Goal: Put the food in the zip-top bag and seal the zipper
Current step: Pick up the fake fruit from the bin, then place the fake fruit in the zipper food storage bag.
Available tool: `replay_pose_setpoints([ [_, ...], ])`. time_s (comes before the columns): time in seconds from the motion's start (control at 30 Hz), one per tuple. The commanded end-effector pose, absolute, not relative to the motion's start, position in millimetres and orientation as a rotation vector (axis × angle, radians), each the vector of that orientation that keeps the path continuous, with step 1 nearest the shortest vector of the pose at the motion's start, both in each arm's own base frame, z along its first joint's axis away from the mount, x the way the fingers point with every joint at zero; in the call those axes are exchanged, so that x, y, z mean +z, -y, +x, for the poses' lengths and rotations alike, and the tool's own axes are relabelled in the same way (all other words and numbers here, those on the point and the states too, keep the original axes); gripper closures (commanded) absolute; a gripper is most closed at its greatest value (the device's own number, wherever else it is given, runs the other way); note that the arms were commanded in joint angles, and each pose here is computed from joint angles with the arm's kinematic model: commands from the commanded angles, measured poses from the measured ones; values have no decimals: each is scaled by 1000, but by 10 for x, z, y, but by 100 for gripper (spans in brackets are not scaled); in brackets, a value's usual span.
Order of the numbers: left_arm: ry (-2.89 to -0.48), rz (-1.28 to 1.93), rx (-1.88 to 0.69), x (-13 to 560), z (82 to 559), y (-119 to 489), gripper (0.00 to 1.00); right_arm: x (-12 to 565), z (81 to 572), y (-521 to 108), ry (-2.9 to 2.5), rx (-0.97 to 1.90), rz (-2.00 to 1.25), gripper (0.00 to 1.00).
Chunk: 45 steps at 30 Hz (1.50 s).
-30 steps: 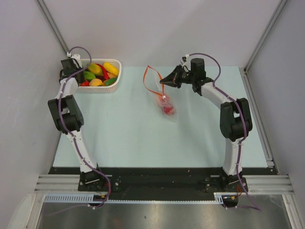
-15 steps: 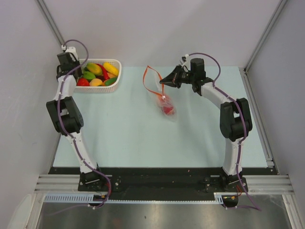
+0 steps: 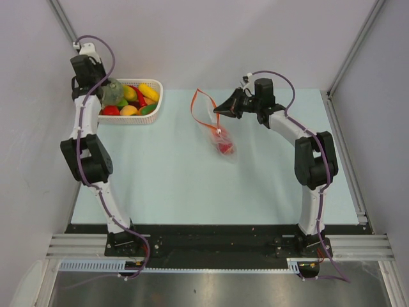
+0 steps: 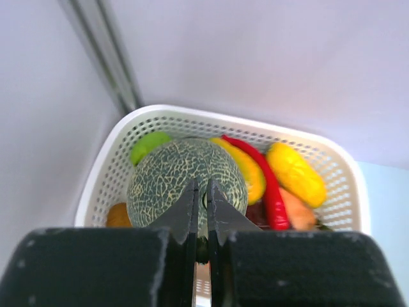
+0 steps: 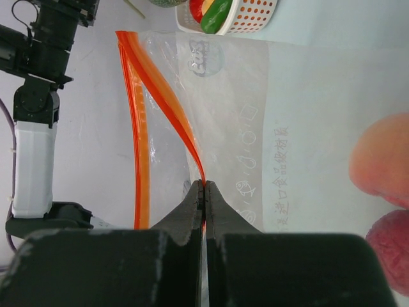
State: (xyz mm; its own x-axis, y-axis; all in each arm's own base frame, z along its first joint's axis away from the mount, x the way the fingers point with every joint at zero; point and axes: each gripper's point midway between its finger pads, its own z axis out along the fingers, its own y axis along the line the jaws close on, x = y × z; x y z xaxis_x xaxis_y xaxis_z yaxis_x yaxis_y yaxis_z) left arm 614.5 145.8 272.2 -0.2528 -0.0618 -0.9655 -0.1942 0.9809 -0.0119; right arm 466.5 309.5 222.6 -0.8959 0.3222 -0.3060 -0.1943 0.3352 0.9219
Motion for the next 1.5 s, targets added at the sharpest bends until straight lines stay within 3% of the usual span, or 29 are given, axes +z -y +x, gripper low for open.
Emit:
replay_pose_setpoints([
  [0.0,-1583,-119,3,3974,5961,-997,100,2503,4664,-3152,-2094,1598,28,100],
  [0.5,-1429,225,-623,5229,4973,967,100,2776,4530,-3335,-2073,1669,13,100],
  [0.67,-1417,295,-873,5332,4685,1617,100,2821,4518,-3364,-2060,1694,3,100],
  [1.07,-1489,424,-1202,4818,4429,2648,100,2616,4684,-3081,-2089,1645,72,100],
  [1.37,-1746,384,-1218,3687,4359,2649,100,2618,4739,-2884,-2076,1652,130,100],
  [1.47,-1783,371,-1168,3585,4329,2515,100,2628,4752,-2828,-2071,1644,138,100],
])
